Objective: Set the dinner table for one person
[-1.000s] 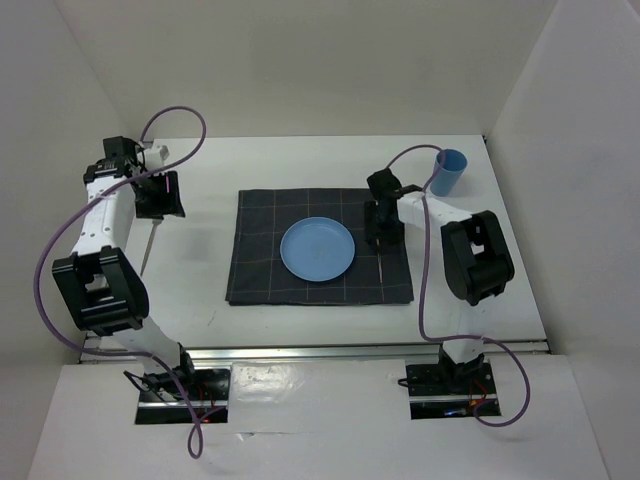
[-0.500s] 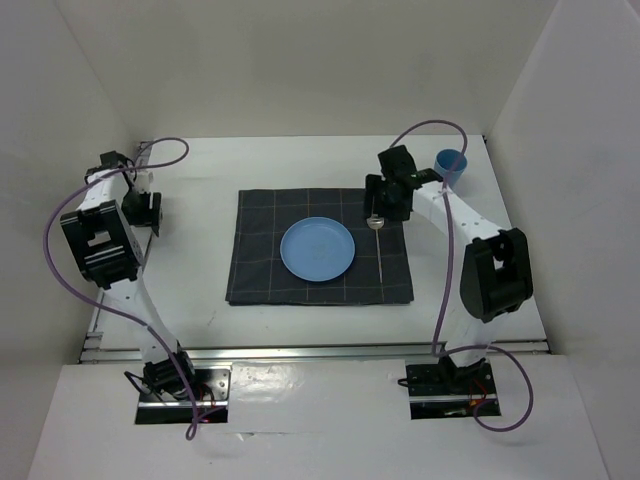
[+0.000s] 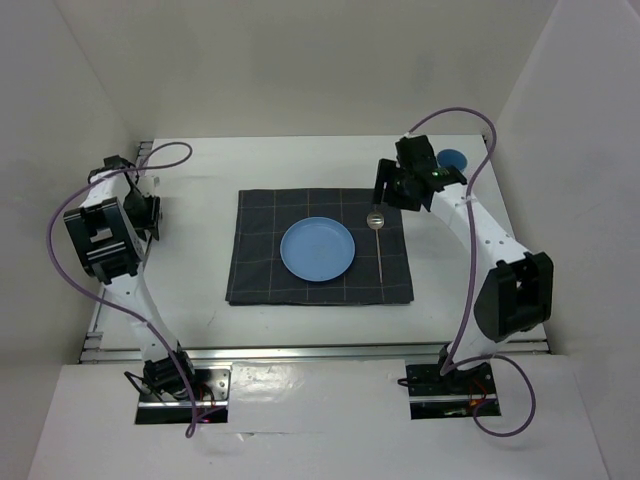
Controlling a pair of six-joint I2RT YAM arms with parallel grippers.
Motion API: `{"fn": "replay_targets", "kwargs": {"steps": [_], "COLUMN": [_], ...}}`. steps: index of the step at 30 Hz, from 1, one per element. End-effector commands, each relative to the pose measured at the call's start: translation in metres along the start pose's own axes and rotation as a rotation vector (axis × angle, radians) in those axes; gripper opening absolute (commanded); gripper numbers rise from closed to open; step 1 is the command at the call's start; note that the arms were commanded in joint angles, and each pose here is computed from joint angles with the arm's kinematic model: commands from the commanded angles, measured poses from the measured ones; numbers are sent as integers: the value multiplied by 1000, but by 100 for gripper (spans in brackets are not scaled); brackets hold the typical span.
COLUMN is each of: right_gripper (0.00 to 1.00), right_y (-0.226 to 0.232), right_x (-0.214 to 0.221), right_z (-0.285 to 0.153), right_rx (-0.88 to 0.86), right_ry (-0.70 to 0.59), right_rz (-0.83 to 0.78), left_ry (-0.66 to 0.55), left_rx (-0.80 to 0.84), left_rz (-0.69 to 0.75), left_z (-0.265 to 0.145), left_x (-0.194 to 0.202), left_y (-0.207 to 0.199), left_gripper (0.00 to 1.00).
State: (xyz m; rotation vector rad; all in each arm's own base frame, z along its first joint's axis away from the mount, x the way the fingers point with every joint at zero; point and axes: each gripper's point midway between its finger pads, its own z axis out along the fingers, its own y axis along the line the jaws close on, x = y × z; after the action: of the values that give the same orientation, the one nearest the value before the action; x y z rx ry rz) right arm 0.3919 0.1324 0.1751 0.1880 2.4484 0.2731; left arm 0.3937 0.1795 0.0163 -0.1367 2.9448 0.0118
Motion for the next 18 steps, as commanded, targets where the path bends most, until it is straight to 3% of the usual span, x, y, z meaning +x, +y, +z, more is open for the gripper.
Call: {"fn": "replay_targets", "kwargs": {"steps": [1,3,5,11,18], "right_gripper": [73,72,72,72,71], "right_y": [6,10,11,6,-10], "right_x": [-33,-43,-49,-44,6], "right_z": [-42,-54,-61,-75,-62], "right_rx": [-22,-43,-42,-57,-48], "right_ry": [-132,-176,-200,-255,-184], "right_rz": [25,28,30,47,126], "left_ry": [115,123,157,127,-64], "left_rx": [89,100,120,271,325], "left_rz": [-49,-61,-75,-160,-303], "left_z": [30,34,42,26,-60], "left_x": [27,29,36,34,4], "left_y": [-8,-11,-15,-43,-69], "left_gripper": [45,36,3,0,0]}}
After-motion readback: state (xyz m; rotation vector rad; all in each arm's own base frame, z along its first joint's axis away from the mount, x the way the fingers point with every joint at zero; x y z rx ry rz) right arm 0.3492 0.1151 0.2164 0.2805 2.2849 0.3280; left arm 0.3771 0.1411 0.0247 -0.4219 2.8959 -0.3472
